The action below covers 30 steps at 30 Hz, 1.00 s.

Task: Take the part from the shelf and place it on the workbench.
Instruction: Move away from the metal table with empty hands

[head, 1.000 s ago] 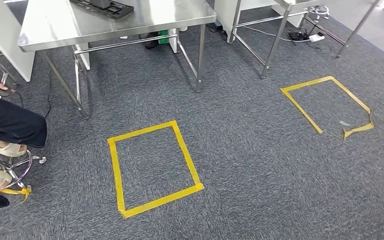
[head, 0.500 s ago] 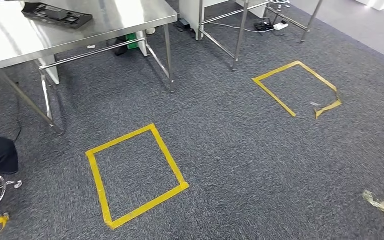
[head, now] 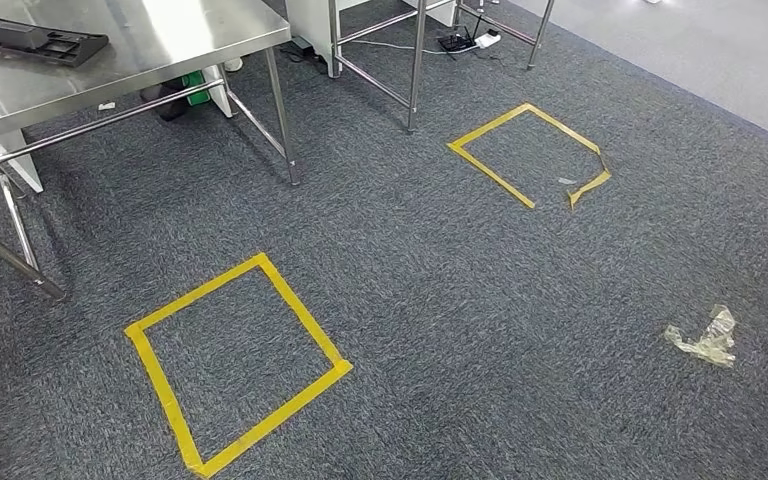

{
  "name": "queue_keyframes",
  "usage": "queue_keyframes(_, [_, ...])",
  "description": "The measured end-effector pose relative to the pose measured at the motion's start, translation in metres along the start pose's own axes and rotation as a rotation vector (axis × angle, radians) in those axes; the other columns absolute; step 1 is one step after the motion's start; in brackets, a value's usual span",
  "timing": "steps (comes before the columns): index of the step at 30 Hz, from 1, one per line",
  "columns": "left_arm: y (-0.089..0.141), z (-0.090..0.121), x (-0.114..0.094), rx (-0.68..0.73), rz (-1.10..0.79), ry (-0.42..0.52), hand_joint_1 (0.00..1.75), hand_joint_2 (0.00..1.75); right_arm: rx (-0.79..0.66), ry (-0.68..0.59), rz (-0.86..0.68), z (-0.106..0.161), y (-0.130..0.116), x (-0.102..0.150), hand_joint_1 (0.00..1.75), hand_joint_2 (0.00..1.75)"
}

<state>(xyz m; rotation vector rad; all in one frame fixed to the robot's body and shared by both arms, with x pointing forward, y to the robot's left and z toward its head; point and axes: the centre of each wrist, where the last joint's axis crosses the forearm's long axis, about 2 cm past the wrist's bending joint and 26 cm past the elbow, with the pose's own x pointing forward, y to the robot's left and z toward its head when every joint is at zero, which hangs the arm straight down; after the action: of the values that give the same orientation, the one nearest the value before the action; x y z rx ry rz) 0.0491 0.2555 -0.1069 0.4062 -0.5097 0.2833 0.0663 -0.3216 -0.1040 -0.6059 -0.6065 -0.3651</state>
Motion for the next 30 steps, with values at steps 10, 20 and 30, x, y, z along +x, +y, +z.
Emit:
queue_keyframes(10, [0.0002, -0.0005, 0.0007, -0.010, -0.001, -0.010, 0.00, 0.00, 0.001, -0.003, -0.001, 0.0000, 0.0007, 0.0007, 0.00, 0.00])
queue_keyframes(20, [0.0042, -0.0015, -0.0012, -0.004, -0.012, -0.009, 0.00, 0.00, 0.014, 0.000, 0.007, 0.0028, 0.0035, -0.0011, 0.00, 0.00])
queue_keyframes(30, [0.0037, -0.0016, -0.0007, -0.006, -0.005, -0.012, 0.00, 0.00, 0.014, 0.012, 0.013, 0.0021, 0.0035, -0.0001, 0.00, 0.00])
